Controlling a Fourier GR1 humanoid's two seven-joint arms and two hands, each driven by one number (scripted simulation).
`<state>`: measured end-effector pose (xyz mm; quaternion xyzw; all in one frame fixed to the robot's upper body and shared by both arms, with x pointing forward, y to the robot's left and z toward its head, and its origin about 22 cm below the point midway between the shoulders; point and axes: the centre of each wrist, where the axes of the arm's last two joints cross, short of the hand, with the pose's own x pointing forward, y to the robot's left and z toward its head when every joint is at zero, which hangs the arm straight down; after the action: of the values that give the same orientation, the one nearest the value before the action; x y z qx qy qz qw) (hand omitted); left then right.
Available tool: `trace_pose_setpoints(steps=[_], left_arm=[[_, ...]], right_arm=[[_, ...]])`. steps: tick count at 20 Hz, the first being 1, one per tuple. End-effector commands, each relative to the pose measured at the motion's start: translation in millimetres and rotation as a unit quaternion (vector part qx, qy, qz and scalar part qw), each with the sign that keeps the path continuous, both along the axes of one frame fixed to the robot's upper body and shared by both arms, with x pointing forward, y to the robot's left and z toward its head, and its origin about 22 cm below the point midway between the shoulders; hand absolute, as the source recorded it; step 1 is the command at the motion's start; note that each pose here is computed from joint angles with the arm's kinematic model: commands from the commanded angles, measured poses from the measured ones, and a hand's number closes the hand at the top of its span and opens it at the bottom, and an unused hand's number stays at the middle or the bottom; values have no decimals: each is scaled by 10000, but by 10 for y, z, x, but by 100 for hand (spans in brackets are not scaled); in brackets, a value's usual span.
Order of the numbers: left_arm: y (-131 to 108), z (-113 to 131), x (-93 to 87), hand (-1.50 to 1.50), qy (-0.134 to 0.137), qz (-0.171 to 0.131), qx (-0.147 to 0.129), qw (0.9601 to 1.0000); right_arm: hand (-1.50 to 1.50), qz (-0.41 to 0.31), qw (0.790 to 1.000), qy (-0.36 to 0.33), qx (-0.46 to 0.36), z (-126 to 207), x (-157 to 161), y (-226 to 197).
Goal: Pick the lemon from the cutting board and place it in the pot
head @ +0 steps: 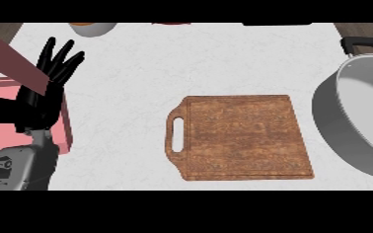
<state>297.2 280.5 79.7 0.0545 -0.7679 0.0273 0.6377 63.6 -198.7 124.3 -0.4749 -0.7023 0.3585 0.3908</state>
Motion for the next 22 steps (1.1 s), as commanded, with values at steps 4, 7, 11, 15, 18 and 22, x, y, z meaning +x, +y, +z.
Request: trace_pose_setpoints(steps=[4, 7, 11, 15, 18, 22], left_arm=[[-171, 44, -21, 0, -120, -135, -31, 9998], [-138, -95, 11, 0, 30, -178, -141, 9997], [-104, -29, -9, 0, -51, -103, -11, 9999], [-96, 177, 90, 0, -115, -197, -22, 9997], [-94, 73, 73, 0, -56, -162, -46, 9998], [-168, 46, 45, 0, -105, -173, -19, 9998]], right_arm=[[150, -502, 9978, 42, 423, 359, -33, -356], [150, -678, 9975, -41, 215, 271, 113, -481], [150, -945, 9951, -65, 266, 91, 305, -620], [150, -1024, 9940, -60, 392, -4, 561, -827], [150, -835, 9955, 119, 435, 11, 706, -1155], [150, -992, 9933, 38, 586, 168, 993, -1793]])
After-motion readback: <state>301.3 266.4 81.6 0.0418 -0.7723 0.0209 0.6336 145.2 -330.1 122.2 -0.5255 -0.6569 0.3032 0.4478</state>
